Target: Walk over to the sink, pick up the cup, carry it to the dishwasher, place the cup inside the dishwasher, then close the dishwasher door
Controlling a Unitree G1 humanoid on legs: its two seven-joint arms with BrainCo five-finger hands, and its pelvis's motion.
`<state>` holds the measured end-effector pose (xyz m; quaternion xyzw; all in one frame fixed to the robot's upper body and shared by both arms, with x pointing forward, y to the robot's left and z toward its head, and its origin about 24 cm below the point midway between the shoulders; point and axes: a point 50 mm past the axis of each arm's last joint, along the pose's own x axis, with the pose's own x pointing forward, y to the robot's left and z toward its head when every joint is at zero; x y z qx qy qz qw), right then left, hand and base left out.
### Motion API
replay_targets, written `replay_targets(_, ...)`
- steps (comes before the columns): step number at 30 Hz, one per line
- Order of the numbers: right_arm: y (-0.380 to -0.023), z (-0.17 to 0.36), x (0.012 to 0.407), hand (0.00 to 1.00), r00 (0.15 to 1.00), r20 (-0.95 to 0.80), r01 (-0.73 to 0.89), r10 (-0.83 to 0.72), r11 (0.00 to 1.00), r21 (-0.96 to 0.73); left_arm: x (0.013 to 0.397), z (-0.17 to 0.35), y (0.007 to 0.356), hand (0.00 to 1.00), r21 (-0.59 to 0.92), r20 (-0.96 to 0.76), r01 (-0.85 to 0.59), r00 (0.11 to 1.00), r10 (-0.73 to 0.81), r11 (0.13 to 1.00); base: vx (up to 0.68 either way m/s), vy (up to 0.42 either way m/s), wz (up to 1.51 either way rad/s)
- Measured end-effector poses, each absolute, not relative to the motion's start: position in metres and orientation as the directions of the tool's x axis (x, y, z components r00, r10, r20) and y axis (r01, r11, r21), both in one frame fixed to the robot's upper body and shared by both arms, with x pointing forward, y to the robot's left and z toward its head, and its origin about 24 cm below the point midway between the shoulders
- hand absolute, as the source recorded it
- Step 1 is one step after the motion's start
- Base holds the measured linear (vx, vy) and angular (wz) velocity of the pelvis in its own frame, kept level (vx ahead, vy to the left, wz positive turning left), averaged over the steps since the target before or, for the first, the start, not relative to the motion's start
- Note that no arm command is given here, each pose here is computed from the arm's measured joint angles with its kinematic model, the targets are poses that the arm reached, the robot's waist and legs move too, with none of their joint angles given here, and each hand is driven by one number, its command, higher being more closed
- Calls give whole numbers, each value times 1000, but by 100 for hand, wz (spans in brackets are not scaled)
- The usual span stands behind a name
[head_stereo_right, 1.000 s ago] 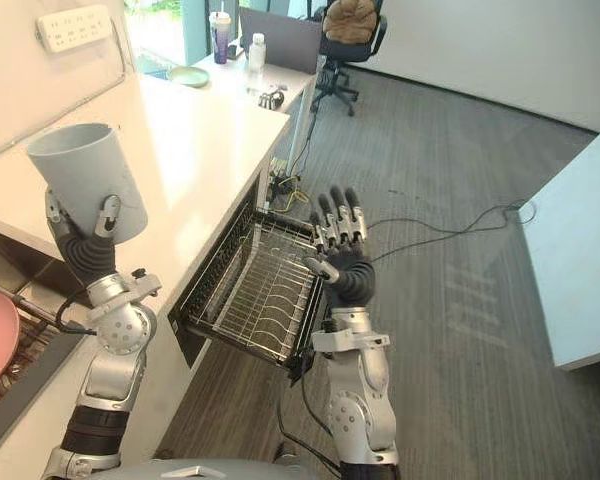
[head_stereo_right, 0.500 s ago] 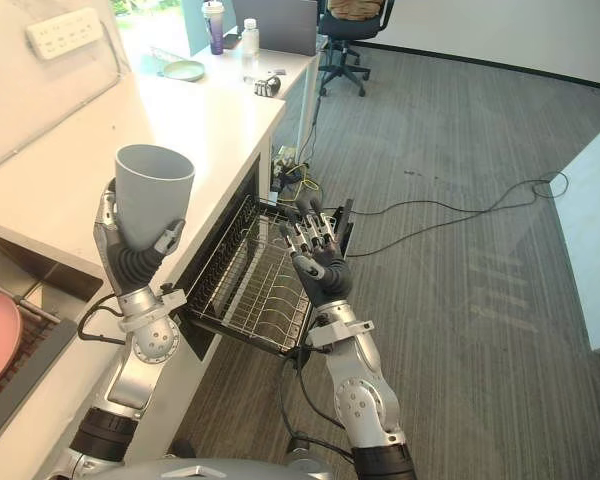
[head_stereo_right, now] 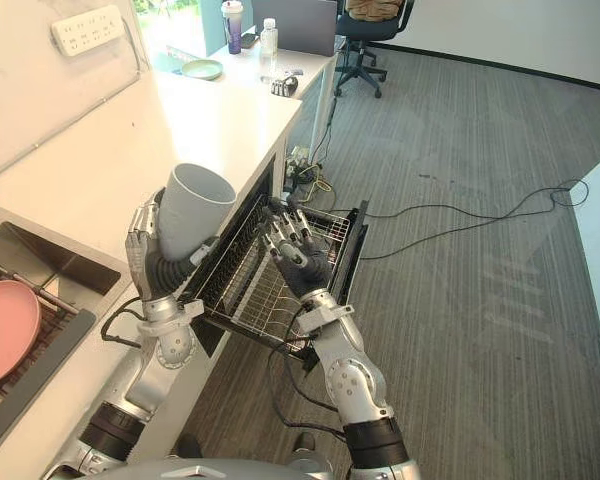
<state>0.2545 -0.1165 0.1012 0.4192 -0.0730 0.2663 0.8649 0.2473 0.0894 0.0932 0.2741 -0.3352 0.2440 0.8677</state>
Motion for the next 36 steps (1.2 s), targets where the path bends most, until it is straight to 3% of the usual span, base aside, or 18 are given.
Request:
replay_targets(16, -81, 109, 263, 0, 782, 306, -582, 543, 460, 670, 250, 85, 68, 100, 384, 687, -538, 709, 157, 751, 1, 12, 6)
replay_targets(36, -57, 110, 272, 0, 833, 166, -493, 527, 573, 655, 253, 75, 63, 100, 430, 648, -509, 749, 138, 746, -2, 4, 2)
